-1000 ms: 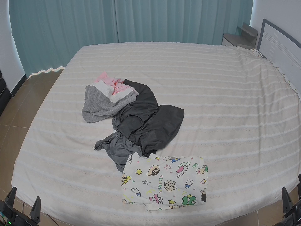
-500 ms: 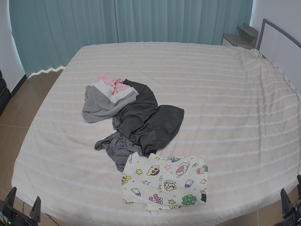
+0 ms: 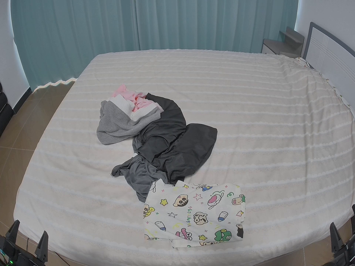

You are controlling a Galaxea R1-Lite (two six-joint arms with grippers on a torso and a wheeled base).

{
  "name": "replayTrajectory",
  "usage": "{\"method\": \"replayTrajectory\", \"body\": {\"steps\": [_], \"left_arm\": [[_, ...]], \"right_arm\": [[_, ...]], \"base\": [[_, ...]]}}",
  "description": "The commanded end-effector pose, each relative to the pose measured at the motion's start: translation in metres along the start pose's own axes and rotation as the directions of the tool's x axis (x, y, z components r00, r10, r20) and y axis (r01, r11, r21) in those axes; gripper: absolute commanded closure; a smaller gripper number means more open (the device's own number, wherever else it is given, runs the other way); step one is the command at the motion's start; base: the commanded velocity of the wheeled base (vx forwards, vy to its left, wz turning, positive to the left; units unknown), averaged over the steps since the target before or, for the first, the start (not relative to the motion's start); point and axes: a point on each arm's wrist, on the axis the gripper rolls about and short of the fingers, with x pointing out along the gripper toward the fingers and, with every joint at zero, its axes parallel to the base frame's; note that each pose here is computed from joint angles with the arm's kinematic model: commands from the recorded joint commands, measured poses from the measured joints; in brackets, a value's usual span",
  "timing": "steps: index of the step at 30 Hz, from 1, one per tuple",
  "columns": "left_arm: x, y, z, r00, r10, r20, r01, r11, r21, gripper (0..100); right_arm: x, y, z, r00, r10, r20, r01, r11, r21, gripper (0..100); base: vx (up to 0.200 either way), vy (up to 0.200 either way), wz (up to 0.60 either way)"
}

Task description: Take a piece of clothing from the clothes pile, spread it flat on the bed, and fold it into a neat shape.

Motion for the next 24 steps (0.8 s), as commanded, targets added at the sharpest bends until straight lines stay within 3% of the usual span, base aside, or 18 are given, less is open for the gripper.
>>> {"method": "replayTrajectory", "body": {"steps": [1,6,8,24], "left_arm": [[0.0013,0.0000,-0.0035,1.000,0.000,-0.016,0.000,1.000,-0.001,0],[0.0011,0.0000,-0.0031,1.000,0.000,-0.015,0.000,1.000,-0.001,0],[0.0013,0.0000,-0.0035,1.000,0.000,-0.016,0.000,1.000,-0.001,0],[0.0013,0.0000,-0.0035,1.000,0.000,-0.016,0.000,1.000,-0.001,0]], "right_arm": [[0.0000,0.0003,-0.0054,1.000,0.000,-0.006,0.000,1.000,0.000,0],[0.0000,0.0003,-0.0060,1.000,-0.005,-0.013,0.006,1.000,0.004,0],[-0.0001,0.0000,-0.0105,0.998,-0.026,-0.057,0.027,0.999,0.034,0],[-0.0001,-0.0001,-0.0097,0.998,-0.028,-0.050,0.030,0.998,0.051,0]], "base": [[0.000,0.000,0.00],[0.000,0.000,0.00],[0.000,0.000,0.00],[0.000,0.000,0.00]]}}
